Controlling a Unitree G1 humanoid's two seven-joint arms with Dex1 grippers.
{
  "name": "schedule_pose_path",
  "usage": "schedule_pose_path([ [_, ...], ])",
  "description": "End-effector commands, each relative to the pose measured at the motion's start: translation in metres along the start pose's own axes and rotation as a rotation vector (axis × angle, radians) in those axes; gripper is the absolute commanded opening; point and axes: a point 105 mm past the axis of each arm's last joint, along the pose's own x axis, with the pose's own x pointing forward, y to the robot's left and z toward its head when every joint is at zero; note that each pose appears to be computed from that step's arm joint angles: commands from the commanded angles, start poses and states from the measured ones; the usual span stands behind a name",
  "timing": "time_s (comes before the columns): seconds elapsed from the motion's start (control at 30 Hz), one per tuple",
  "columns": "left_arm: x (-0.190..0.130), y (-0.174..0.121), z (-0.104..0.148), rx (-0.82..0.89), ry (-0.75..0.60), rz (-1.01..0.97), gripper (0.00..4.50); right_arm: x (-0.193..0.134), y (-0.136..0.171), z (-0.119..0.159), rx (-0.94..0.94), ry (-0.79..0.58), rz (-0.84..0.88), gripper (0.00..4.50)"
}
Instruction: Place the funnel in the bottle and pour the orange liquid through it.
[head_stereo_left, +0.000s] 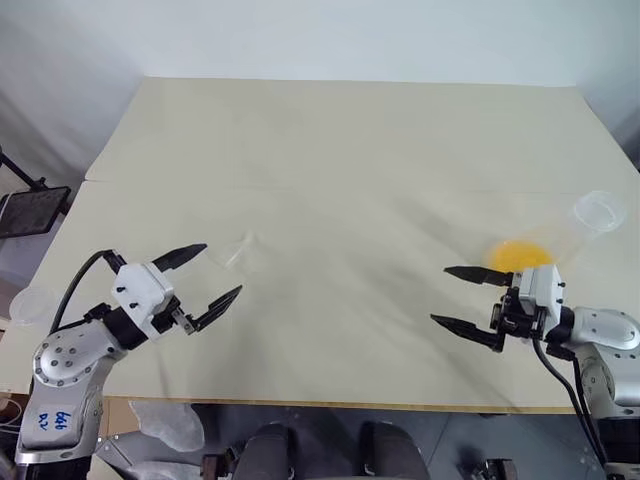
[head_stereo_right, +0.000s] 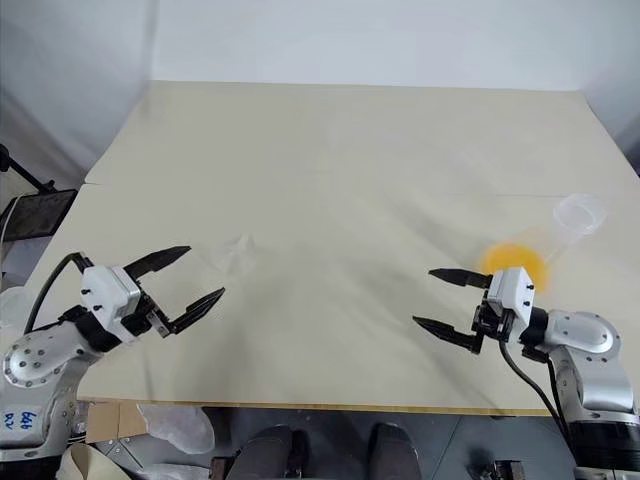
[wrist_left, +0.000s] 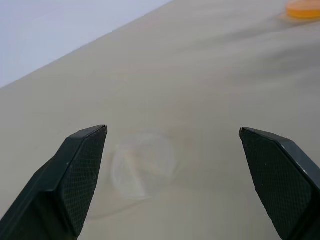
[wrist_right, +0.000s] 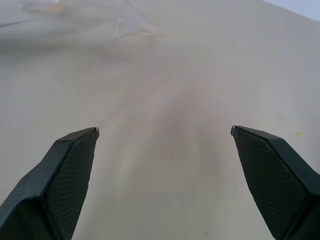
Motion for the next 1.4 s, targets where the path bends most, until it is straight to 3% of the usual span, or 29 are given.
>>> schedule_pose_path([
  [0.03, 0.000, 0.001, 0.005, 0.008, -0.013, 0.008, 4.50, -0.002, 0.000, 0.006, -0.033, -0.008, 0.013, 4.44],
  [0.27, -0.032, -0.005, 0.005, -0.107, -0.072, 0.095, 4.50, 0.025, 0.010, 0.014, -0.014, -0.085, 0.104, 4.44],
  [0.6, -0.128, -0.027, -0.028, -0.241, 0.072, 0.587, 4.50, 0.079, 0.039, 0.052, -0.020, -0.261, 0.358, 4.44],
  [0.87, -0.193, -0.040, -0.043, -0.322, 0.101, 0.969, 4.50, 0.097, 0.054, 0.064, -0.053, -0.303, 0.478, 4.44],
  [1.1, -0.190, -0.023, -0.032, -0.289, 0.018, 1.032, 4.50, 0.099, 0.052, 0.061, -0.047, -0.295, 0.471, 4.44],
  [1.4, -0.165, 0.022, -0.021, -0.237, -0.017, 1.003, 4.50, 0.100, 0.051, 0.059, -0.044, -0.294, 0.445, 4.44],
])
